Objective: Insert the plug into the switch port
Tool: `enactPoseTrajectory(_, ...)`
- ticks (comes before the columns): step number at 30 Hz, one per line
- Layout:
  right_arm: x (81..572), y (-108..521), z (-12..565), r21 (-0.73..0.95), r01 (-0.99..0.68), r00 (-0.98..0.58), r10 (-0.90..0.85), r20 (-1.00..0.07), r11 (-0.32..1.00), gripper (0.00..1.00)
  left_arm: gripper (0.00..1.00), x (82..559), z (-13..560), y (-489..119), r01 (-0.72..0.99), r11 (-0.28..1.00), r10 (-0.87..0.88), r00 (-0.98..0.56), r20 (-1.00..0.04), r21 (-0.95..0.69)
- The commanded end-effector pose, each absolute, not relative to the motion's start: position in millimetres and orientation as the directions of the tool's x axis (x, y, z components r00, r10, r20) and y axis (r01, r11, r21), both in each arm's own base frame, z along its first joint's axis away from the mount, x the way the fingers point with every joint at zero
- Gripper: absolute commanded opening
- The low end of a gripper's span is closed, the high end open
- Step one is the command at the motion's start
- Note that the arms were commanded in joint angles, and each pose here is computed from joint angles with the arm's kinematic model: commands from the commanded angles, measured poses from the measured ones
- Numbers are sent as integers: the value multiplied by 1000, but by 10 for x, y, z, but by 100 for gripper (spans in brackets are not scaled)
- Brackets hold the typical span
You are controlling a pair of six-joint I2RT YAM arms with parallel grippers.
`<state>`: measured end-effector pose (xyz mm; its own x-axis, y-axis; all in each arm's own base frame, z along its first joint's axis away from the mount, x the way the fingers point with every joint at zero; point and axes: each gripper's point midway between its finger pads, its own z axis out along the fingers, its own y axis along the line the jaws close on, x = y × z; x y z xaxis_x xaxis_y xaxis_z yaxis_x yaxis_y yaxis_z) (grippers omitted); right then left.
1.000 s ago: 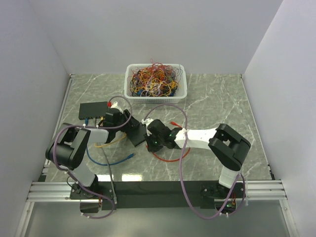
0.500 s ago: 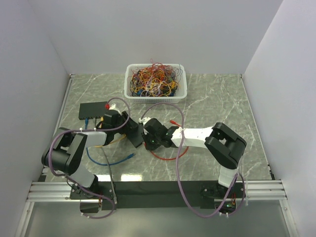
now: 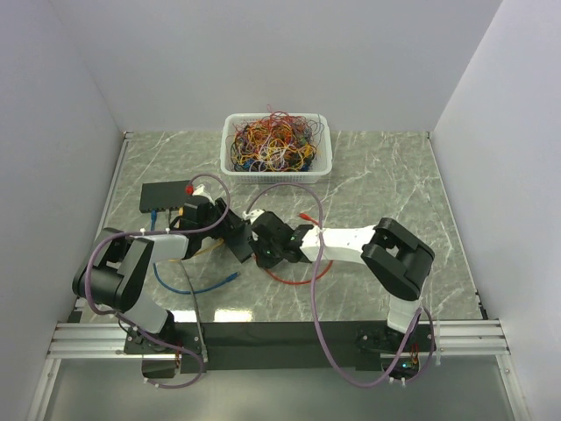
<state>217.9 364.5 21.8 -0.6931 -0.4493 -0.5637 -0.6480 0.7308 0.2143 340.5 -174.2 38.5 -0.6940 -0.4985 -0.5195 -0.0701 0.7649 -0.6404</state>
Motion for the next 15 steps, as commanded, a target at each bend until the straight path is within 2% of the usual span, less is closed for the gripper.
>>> enactPoseTrajectory(1, 2210, 3751, 304, 206, -652, -681, -444, -583, 730, 0, 52, 3357, 424, -1759, -64, 756, -501, -697, -513, -651)
enactPoseTrajectory(10, 2181, 3700, 215, 186, -635, -700, -456, -550, 750, 0, 52, 3358, 441, -1744, -66, 761, -500, -694, -518, -646)
enactPoseTrajectory(15, 2248, 3654, 241, 159, -614, -698, -438, -566, 773, 0, 51, 3363, 455, -1735, -66, 763, -501, -689, -523, -643)
